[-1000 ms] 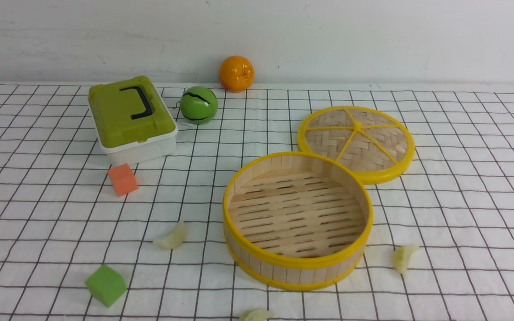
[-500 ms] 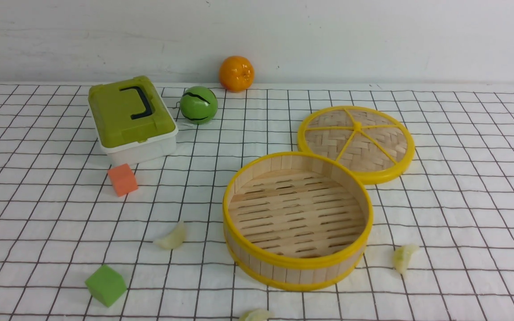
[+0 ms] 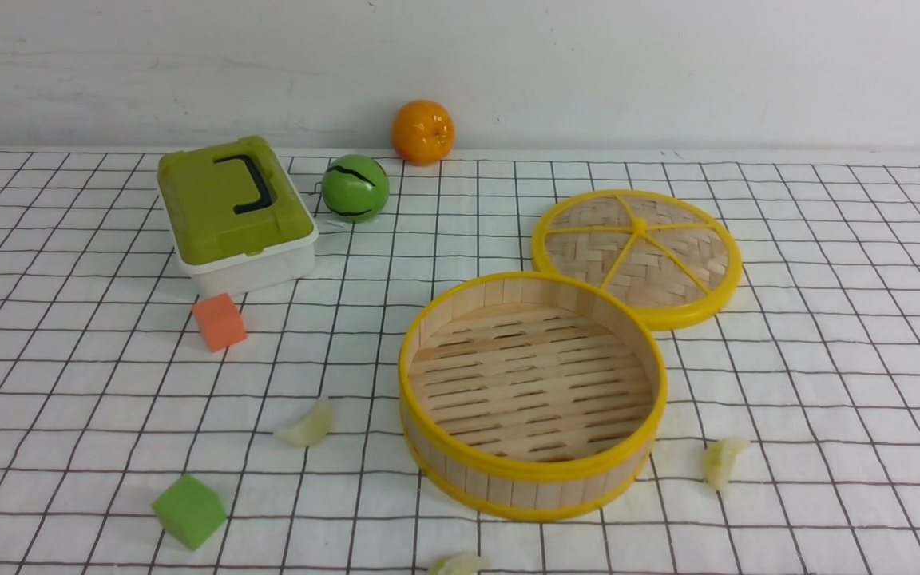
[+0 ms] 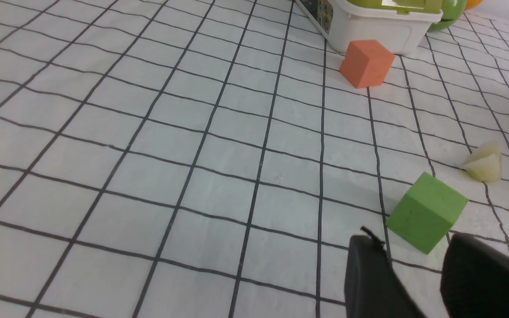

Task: Put the dumplings into the steamer on the table with the white tablecloth.
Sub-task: 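Reach for and grasp a dumpling on the table with the left gripper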

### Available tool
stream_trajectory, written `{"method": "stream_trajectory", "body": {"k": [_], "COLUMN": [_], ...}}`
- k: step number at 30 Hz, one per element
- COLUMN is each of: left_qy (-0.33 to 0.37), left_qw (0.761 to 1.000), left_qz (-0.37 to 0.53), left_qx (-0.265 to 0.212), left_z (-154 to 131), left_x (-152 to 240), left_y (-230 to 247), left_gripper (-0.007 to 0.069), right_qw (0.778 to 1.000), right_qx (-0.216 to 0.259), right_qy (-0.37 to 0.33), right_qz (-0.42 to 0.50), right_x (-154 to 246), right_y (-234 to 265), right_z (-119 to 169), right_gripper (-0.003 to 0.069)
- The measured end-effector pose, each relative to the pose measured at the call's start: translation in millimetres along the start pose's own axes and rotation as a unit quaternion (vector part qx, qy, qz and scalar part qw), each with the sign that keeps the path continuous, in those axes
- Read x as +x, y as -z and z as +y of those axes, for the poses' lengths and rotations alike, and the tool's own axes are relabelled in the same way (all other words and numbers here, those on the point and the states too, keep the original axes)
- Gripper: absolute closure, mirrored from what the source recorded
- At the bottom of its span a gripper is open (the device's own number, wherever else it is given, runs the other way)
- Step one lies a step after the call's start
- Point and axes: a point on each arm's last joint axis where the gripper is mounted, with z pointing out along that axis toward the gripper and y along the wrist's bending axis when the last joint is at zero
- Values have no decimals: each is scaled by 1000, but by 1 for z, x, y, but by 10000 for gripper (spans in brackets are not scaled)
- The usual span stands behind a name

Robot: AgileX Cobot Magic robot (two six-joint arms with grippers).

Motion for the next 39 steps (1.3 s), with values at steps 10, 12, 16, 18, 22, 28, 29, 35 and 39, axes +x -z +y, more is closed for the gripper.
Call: {"method": "stream_trajectory", "body": {"k": [10,12,16,18,22,28,29,35,39], "left_qy": [261,432,604,657,671,680,679,502,306], "left_qw": [962,895,785,738,726,719,719,841,924], "left_qz": [-54,-59,-61,-62,-60,-46,-46,-60,-91], "left_qx": [61,94,126,136,138,138,138,195,209], "left_z": [-8,-11,-11,-11,-11,-12,-12,-35,-49], "left_x": [-12,-17,-23,-25,-25,-23,-23,-71,-105], "left_y": [1,2,4,4,4,4,4,34,60], "left_gripper": [386,386,386,386,386,386,386,386,392], "right_qw": [993,967,897,854,837,839,839,895,930], "right_qx": [-37,-74,-121,-146,-156,-156,-156,-188,-209], "right_qy": [-108,-242,-423,-497,-522,-519,-519,-403,-299], "right_qz": [3,15,39,48,50,50,50,34,-43], "right_x": [0,0,-1,-4,-5,-5,-5,-22,-60], "right_y": [0,1,2,3,4,4,4,14,32], "right_z": [7,14,22,27,28,28,28,35,38], "right_gripper": [419,419,419,419,419,419,419,419,430]}}
